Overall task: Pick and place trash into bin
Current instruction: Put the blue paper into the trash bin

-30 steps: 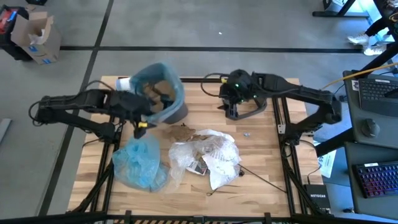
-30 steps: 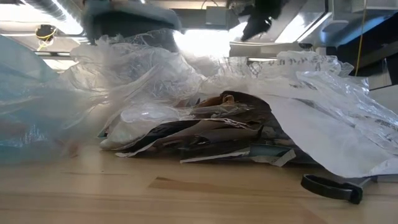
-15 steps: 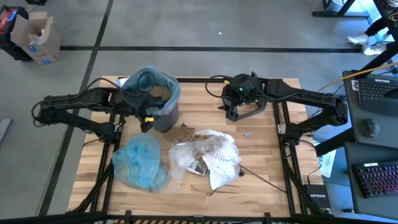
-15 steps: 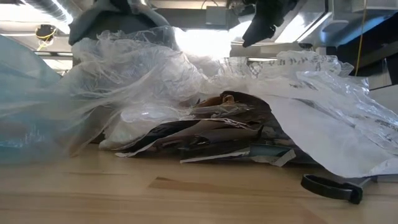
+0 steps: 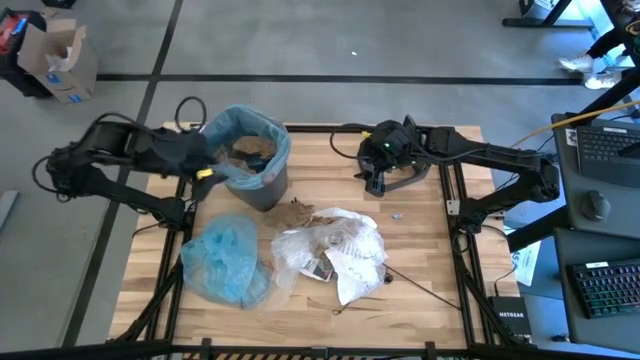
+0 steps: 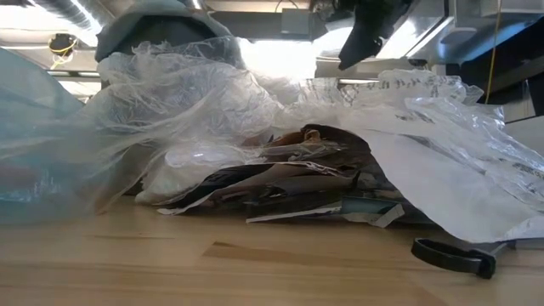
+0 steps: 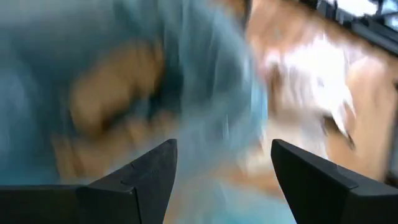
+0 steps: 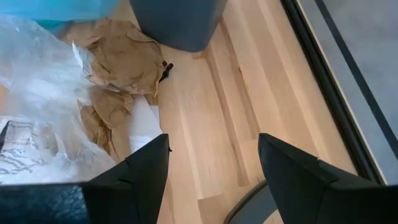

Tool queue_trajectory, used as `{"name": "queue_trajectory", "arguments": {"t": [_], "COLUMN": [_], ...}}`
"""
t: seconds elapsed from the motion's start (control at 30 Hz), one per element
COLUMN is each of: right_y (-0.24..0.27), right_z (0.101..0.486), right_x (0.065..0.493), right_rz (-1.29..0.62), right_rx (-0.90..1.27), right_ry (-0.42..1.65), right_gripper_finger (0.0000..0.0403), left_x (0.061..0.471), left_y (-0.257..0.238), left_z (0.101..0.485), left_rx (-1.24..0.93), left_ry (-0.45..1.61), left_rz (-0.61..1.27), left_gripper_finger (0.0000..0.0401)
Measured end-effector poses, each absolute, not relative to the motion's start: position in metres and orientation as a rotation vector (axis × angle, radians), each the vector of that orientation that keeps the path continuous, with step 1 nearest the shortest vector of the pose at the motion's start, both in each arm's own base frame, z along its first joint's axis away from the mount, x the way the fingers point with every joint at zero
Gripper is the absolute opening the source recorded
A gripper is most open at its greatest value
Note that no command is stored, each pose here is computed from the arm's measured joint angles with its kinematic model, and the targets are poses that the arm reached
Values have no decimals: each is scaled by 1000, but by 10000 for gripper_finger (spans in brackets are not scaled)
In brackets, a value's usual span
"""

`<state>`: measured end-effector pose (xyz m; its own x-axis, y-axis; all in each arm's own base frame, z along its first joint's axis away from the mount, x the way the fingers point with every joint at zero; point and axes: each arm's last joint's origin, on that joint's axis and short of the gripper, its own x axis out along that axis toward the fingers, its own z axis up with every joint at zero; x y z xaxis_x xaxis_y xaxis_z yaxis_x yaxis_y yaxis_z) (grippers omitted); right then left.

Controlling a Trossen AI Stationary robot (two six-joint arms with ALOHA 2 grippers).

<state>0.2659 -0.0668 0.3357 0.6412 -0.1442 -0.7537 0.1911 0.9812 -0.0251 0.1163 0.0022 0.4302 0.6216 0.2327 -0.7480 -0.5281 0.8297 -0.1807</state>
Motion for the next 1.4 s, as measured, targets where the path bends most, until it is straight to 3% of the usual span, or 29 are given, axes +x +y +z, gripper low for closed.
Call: {"name": "queue_trajectory", "arguments": {"t": [0.17,0.5,0.9,1.4], "right_y": [-68,-76,-93,-81], "right_z": [337,311,270,294], "right_x": [269,291,338,297], "right_rz": [-193,-265,-336,-280], "right_rx": [53,-42,-181,-150], "right_ry": [817,624,541,667], "right_gripper_finger": [239,239,239,239], "left_x": [108,123,151,189], "left_y": [-6,-14,-3,40], "left_z": [411,319,277,225], "left_rx": [-650,-613,-298,-146], "left_ry": [974,1225,897,611], "left_rz": [457,618,845,895], "left_gripper_finger": [253,253,253,253]}}
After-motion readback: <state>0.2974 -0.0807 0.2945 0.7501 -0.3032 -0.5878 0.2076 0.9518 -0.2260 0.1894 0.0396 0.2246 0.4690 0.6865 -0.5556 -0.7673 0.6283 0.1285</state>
